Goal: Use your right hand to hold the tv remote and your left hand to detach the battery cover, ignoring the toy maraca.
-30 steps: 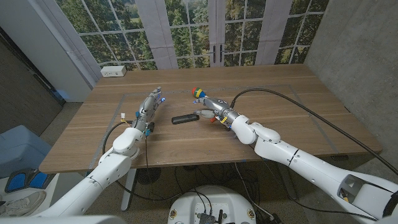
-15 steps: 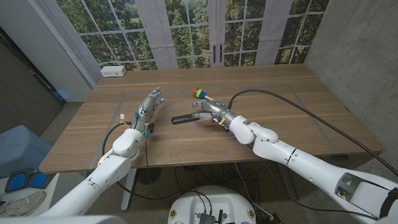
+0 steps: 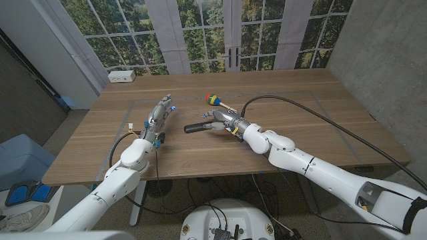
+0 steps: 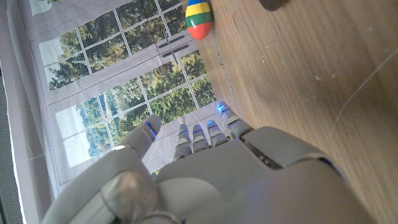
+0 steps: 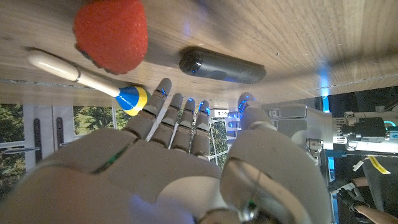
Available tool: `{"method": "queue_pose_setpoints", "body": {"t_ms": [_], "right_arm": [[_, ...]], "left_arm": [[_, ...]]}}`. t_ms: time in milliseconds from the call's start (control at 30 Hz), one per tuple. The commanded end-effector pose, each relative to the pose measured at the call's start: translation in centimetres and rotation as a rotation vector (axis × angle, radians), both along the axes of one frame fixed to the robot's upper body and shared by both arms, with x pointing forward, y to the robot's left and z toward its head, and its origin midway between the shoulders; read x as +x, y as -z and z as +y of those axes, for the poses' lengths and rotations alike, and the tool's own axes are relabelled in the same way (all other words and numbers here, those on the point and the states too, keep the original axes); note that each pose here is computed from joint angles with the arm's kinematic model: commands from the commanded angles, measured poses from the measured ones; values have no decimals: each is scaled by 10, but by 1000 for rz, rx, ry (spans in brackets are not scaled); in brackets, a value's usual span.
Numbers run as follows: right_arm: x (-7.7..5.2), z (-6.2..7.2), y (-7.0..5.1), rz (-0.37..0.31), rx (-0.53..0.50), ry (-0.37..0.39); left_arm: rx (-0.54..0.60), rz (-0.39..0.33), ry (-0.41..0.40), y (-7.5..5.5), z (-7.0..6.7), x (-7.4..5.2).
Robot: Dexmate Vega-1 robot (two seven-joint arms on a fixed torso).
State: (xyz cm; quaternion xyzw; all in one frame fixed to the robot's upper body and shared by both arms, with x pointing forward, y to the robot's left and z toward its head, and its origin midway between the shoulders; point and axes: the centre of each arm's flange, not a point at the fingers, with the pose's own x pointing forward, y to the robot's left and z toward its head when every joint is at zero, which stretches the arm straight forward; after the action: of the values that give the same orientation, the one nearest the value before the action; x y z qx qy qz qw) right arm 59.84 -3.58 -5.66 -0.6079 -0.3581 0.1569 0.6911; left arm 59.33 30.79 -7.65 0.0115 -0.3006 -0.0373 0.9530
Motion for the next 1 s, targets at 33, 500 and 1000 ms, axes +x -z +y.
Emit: {"method": "queue_pose_setpoints", "body": {"t_ms": [33,500,1000], "right_arm": [[0,9,3,-67,-44,41],[11,25,7,-78,-142,151],[19,34,11,-143,-230,235]], "left_arm": [[11,-2,4,0,0,0],[7,-6,2,0,4,0],[5,-8,5,-1,8,2]]}}
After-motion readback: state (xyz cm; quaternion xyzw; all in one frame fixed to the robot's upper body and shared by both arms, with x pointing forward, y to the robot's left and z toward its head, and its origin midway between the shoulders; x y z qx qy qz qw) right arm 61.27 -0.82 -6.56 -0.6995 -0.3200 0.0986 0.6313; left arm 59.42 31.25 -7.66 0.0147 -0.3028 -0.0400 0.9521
